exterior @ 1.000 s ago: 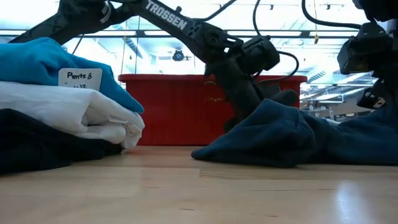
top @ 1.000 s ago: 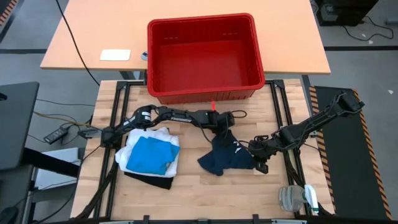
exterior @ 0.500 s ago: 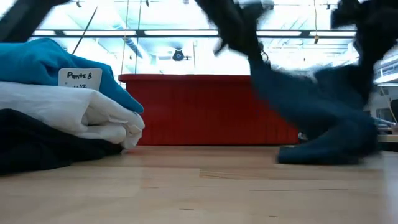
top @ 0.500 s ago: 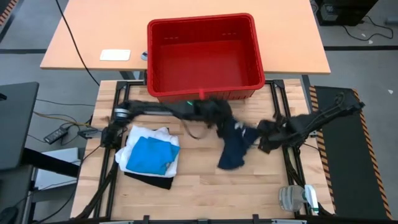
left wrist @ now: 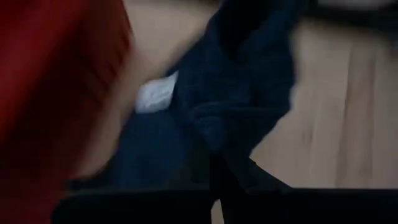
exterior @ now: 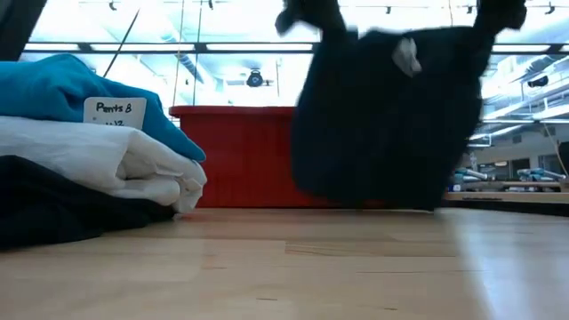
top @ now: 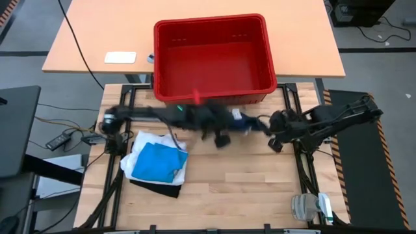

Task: Fold laundry
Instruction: Fold the dark blue short

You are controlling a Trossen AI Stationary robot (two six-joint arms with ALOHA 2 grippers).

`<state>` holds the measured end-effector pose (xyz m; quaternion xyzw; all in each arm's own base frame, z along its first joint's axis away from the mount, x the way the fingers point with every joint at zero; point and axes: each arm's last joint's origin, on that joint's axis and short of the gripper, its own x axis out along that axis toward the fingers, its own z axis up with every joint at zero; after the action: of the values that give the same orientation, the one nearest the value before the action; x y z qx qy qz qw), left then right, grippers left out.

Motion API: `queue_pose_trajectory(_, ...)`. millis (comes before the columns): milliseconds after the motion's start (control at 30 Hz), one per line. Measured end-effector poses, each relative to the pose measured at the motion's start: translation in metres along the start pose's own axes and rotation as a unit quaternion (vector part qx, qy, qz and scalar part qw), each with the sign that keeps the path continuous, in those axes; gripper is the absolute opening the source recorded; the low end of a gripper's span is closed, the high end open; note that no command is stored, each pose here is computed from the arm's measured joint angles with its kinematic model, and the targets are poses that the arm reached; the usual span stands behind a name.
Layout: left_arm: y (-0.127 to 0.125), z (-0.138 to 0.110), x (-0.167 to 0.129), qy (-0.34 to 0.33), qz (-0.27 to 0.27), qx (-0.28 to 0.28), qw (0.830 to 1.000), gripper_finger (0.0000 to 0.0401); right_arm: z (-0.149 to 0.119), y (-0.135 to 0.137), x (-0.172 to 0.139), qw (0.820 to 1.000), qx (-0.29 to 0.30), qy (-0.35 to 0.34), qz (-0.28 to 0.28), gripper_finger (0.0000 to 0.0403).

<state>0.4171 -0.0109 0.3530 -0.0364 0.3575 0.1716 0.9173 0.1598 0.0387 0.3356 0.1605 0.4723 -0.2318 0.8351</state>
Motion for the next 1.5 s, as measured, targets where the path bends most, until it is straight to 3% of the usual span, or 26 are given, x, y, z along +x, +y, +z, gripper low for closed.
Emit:
queue_pose_trajectory(133,-0.041,-0.035,0.035,0.098,-0.002,-0.008,0.995,0.0006,-0.022,0.029,0.041,0.991,0.016,0.096,0.096,0.0012)
queue_pose_trajectory(233,-0.075,-0.062,0.060,0.156,-0.040,0.000,0.987,0.0007,-0.050,0.055,0.074,0.973,0.035,0.163,0.160,0.0012)
queue_pose_trajectory(367,-0.109,-0.086,0.071,0.198,-0.081,0.001,0.977,0.0012,-0.087,0.085,0.104,0.950,0.069,0.217,0.214,0.0012)
queue_pose_trajectory(467,-0.120,-0.095,0.074,0.219,-0.097,-0.007,0.971,0.0026,-0.106,0.104,0.115,0.936,0.085,0.241,0.242,0.0028)
queue_pose_trajectory(633,-0.119,-0.099,0.069,0.241,-0.086,-0.010,0.967,0.0071,-0.114,0.117,0.117,0.931,0.082,0.247,0.257,0.0108)
queue_pose_trajectory(800,-0.111,-0.096,0.053,0.256,-0.077,0.007,0.963,0.0119,-0.102,0.112,0.110,0.937,0.083,0.208,0.268,0.0186)
queue_pose_trajectory(967,-0.107,-0.091,0.040,0.254,-0.073,0.021,0.964,0.0147,-0.077,0.094,0.110,0.962,0.057,0.111,0.243,0.0229)
queue_pose_trajectory(1133,-0.097,-0.095,0.028,0.283,-0.007,-0.036,0.958,0.0150,-0.043,0.069,0.132,0.979,-0.014,0.046,0.197,0.0232)
queue_pose_trajectory(1267,-0.094,-0.097,0.026,0.292,0.022,-0.062,0.954,0.0151,-0.011,0.046,0.162,0.983,-0.061,0.016,0.174,0.0228)
queue_pose_trajectory(1333,-0.095,-0.101,0.030,0.286,0.020,-0.079,0.955,0.0151,0.004,0.037,0.176,0.979,-0.097,-0.007,0.178,0.0228)
queue_pose_trajectory(1500,-0.095,-0.129,0.048,0.336,0.026,-0.128,0.933,0.0151,0.025,0.020,0.211,0.964,-0.198,-0.054,0.168,0.0230)
